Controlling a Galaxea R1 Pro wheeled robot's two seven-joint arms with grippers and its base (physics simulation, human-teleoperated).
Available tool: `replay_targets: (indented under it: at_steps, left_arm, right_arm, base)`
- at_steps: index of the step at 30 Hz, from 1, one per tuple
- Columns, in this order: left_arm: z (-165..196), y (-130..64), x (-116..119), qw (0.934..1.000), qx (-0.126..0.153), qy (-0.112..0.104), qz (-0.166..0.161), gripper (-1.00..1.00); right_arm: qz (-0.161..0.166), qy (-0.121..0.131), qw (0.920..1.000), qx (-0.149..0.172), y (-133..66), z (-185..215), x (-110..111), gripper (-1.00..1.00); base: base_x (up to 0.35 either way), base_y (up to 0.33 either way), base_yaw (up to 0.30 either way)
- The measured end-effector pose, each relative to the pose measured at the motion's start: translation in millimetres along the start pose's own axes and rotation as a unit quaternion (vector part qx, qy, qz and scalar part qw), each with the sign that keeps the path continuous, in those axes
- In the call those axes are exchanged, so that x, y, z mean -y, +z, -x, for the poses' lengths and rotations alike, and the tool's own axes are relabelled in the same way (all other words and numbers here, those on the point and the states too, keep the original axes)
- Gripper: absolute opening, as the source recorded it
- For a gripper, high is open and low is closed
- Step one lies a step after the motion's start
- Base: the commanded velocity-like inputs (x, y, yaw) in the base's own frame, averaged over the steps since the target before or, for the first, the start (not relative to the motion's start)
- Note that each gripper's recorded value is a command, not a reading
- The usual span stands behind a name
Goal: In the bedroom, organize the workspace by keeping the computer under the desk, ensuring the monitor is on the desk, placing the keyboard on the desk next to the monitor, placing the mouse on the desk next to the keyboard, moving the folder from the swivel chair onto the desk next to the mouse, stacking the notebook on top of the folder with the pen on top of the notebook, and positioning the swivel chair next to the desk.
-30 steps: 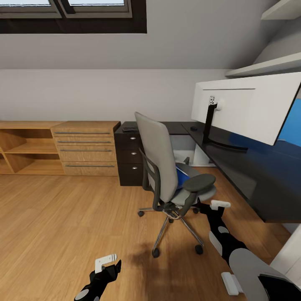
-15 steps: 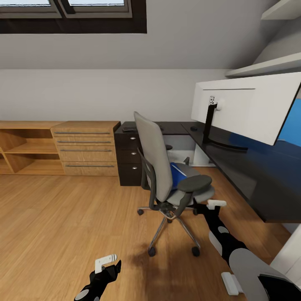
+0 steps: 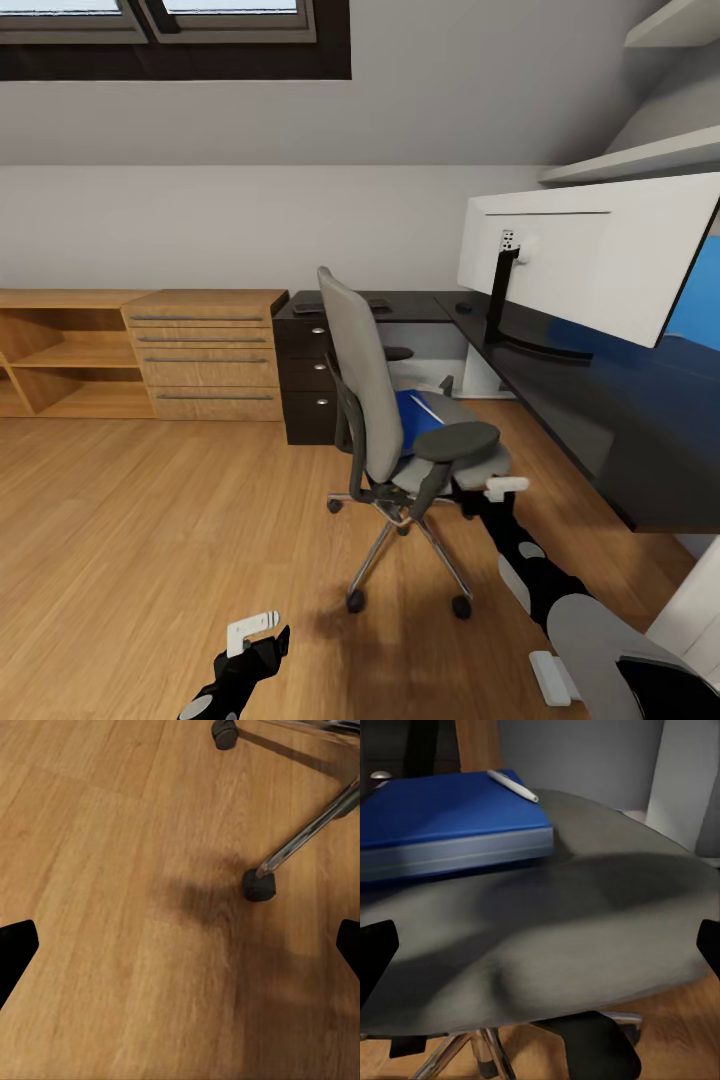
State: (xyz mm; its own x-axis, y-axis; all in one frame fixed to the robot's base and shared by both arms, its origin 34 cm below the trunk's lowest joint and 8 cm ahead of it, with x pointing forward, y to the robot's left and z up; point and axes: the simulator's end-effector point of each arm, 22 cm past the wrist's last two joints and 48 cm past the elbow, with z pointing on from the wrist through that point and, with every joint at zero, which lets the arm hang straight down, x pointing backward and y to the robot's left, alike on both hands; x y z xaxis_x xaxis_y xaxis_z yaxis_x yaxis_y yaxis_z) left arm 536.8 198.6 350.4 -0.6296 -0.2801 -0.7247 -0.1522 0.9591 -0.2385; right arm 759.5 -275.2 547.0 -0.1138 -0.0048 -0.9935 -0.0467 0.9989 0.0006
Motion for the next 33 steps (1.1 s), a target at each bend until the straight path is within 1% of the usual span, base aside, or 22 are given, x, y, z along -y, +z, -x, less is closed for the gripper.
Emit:
replay_targets:
  at_steps: [10, 17, 22, 27, 33]
  left_arm:
    - [-0.3, 0.0, -0.1, 1.0000, 0.000, 0.000, 0.000, 1.00]
    - [0.0, 0.1, 0.1, 1.0000, 0.000, 0.000, 0.000, 1.00]
    - [-0.3, 0.0, 0.0, 1.0000, 0.000, 0.000, 0.000, 1.00]
    - [-0.4, 0.2, -0.1, 1.0000, -0.001, 0.000, 0.000, 1.00]
    - [-3.4, 0.2, -1.2, 1.0000, -0.004, 0.000, 0.001, 1.00]
  right_arm:
    - [0.024, 0.000, 0.9997, -0.001, -0.8, -1.4, -11.0, 1.00]
    - [0.059, -0.009, 0.9982, -0.003, -2.3, -3.0, -26.2, 1.00]
    - [0.071, -0.010, 0.9974, -0.004, -3.0, -3.6, -32.2, 1.00]
    - [0.100, -0.011, 0.9949, -0.005, -5.2, -4.1, -45.0, 1.00]
    - [0.107, -0.011, 0.9942, -0.005, -5.9, -4.4, -48.0, 1.00]
  base:
    - [0.000, 0.000, 0.000]
    - [0.000, 0.000, 0.000]
    - [0.000, 0.000, 0.000]
    - [0.000, 0.000, 0.000]
    - [0.000, 0.000, 0.000]
